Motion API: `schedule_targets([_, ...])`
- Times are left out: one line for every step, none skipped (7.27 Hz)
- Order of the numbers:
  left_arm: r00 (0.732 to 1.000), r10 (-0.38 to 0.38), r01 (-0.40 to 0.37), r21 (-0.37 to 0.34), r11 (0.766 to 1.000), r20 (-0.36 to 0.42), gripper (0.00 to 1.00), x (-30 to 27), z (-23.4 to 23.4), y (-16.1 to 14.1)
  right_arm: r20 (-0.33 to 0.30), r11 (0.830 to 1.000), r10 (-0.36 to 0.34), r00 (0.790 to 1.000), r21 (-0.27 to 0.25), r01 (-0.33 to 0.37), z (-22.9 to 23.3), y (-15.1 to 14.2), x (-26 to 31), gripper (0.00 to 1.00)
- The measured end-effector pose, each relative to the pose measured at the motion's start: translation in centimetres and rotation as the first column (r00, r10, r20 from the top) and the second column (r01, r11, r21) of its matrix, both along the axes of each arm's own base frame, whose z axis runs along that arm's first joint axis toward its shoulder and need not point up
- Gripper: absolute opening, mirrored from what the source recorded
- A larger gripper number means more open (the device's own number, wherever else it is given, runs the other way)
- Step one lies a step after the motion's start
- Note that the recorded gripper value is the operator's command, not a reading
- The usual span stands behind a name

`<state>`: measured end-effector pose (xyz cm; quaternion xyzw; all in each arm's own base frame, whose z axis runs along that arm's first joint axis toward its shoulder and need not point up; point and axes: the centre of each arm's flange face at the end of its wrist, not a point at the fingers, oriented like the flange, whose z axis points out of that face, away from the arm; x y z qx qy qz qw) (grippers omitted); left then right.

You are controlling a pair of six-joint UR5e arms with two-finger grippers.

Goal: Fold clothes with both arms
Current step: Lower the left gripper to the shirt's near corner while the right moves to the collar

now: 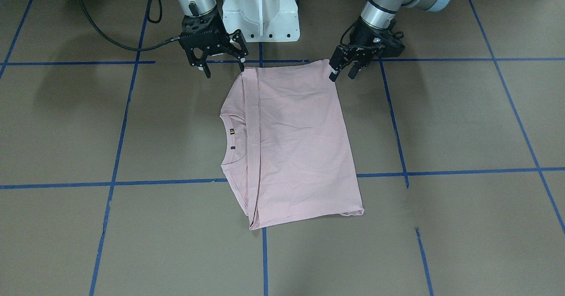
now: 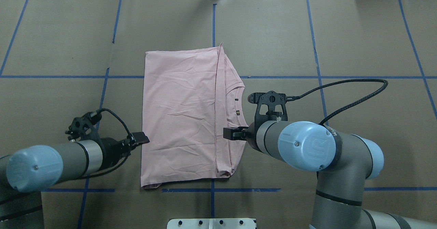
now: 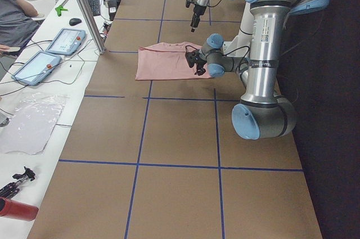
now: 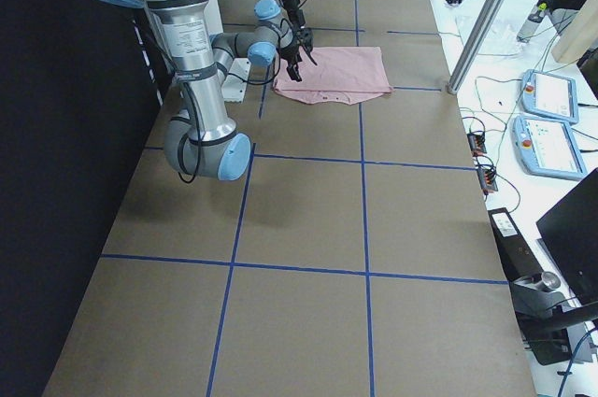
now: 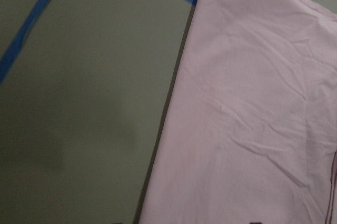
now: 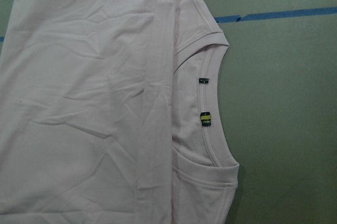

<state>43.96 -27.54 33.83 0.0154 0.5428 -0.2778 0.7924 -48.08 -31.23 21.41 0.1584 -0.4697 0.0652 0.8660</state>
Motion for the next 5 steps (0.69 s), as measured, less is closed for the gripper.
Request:
schedule_targets([1.0, -0.01, 0.01, -0.038, 0.999, 0.0, 0.71, 1.1, 0.1, 1.7, 0.002, 1.0, 0.005, 1.0, -0.005, -0.005, 0.0, -0.4, 0.3, 1.0])
schedule_targets([1.0, -0.01, 0.011, -0.062, 0.998, 0.022, 0.71, 1.9, 0.5, 2.6, 0.003, 1.0, 0.009, 1.0, -0.008, -0.008, 0.0, -0.7, 0.5, 1.0])
schedule_targets([0.999, -0.003, 0.007, -0.074, 0.997, 0.048, 0.71, 2.4, 0.9, 3.2, 0.003, 1.0, 0.01, 1.0, -0.009, -0.01, 0.0, -0.8, 0.5, 1.0])
schedule_targets([0.998, 0.011, -0.005, -0.081, 0.997, 0.068, 0.71, 3.0, 1.2, 3.9, 0.003, 1.0, 0.011, 1.0, -0.009, -0.011, 0.0, -0.8, 0.6, 1.0])
schedule_targets([0.997, 0.027, -0.021, -0.082, 0.996, 0.078, 0.66, 3.5, 1.4, 4.7, 0.002, 1.0, 0.012, 1.0, -0.009, -0.012, 0.0, -0.9, 0.6, 1.0])
